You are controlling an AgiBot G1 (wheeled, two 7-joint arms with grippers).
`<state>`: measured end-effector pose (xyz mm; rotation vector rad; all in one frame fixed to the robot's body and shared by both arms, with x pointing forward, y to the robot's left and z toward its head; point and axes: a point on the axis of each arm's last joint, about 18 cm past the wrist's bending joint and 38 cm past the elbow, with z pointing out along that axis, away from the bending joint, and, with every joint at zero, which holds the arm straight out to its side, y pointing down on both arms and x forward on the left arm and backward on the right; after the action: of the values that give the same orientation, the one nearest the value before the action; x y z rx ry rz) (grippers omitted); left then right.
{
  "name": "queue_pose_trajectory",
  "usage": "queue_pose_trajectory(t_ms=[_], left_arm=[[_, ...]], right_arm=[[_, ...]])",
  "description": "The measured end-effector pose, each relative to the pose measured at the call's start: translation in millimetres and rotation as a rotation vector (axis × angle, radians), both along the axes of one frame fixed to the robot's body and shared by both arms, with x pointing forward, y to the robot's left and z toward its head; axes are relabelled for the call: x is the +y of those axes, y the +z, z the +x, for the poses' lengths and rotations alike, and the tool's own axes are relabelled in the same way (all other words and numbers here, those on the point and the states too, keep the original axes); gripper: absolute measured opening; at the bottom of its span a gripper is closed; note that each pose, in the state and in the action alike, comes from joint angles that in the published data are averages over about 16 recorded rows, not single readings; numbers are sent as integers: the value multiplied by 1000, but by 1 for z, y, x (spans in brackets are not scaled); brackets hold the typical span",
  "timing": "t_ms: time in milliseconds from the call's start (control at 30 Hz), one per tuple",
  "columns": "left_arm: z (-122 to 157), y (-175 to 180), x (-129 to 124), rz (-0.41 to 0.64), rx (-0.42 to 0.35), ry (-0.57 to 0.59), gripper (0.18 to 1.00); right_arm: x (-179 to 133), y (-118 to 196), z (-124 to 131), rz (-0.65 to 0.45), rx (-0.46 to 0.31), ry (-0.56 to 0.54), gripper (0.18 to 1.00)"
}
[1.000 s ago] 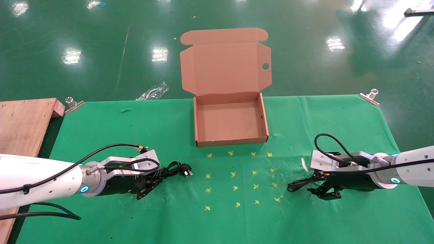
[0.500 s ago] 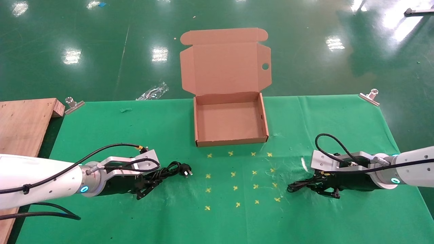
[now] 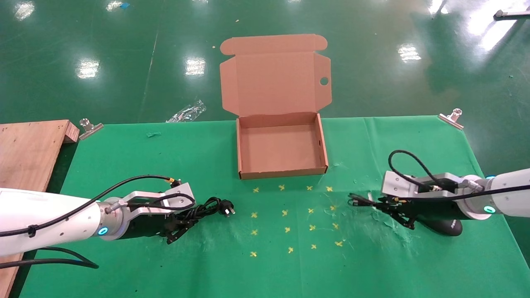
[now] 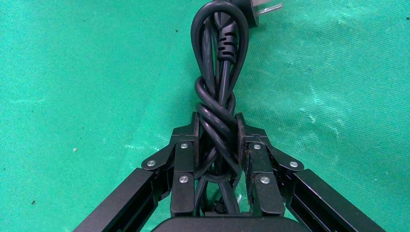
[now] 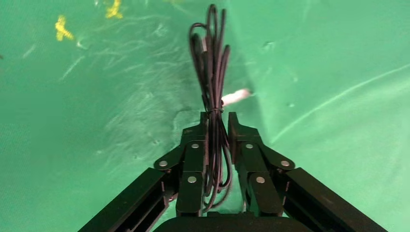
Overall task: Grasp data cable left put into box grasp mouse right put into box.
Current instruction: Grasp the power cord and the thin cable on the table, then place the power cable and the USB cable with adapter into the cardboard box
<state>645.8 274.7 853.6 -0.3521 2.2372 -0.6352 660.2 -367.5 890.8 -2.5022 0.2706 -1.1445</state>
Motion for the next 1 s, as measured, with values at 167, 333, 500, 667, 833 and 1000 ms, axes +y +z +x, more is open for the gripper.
queue_pose_trajectory(t_ms=[167, 333, 500, 667, 833, 1000], left_arm=[[-2, 31, -11, -26, -52, -68, 325], [-2, 70, -37, -46, -150, -171, 324], [7, 98, -80, -37, -270, -254, 324], [26, 105, -131, 10, -376, -280, 324], [41, 99, -174, 70, -456, -276, 325], [50, 94, -197, 116, -500, -259, 328]], right_arm=[[-6, 21, -6, 6, -44, -14, 285], [-14, 45, -17, 10, -96, -32, 244], [-22, 70, -33, 8, -147, -50, 226], [-29, 93, -50, 7, -188, -66, 221], [-37, 116, -66, 9, -224, -72, 220], [-42, 138, -80, 17, -261, -62, 219]])
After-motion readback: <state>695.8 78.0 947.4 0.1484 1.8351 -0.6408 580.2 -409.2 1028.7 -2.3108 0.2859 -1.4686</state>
